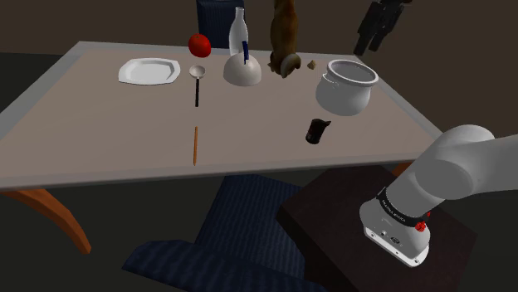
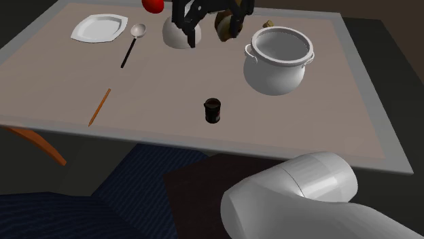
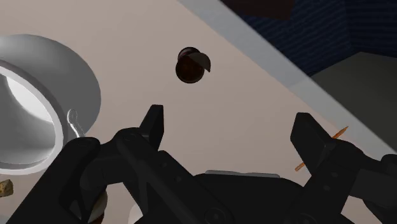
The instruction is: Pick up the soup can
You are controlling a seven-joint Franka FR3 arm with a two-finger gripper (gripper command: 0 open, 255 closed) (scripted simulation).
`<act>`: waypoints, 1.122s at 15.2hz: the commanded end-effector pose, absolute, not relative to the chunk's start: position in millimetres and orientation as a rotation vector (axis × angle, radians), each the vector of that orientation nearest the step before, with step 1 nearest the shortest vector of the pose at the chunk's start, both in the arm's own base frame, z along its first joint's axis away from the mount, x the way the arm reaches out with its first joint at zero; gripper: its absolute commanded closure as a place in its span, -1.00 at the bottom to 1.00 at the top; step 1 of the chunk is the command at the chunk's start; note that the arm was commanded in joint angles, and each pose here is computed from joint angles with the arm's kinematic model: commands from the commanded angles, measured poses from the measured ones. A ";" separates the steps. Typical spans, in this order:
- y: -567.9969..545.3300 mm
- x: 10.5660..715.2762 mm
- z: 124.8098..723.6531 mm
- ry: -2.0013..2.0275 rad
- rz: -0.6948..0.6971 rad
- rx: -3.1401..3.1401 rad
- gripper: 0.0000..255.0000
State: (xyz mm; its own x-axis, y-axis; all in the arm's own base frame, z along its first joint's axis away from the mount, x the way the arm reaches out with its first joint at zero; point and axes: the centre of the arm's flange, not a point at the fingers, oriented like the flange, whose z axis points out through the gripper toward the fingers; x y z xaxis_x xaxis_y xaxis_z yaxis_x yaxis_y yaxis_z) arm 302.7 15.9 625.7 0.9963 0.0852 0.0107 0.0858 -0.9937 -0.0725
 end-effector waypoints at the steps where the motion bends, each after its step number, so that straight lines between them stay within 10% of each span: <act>1: 15.9 302.7 625.7 -0.131 -0.012 -3.066 -1.00; 17: 4.2 367.7 420.9 -0.195 0.133 -3.077 -1.00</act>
State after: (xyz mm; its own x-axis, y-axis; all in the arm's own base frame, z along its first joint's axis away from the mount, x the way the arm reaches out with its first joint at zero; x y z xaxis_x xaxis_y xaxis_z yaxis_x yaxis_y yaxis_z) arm 364.7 5.8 434.3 0.9890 0.1254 -0.0780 0.1207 -0.9908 -0.0616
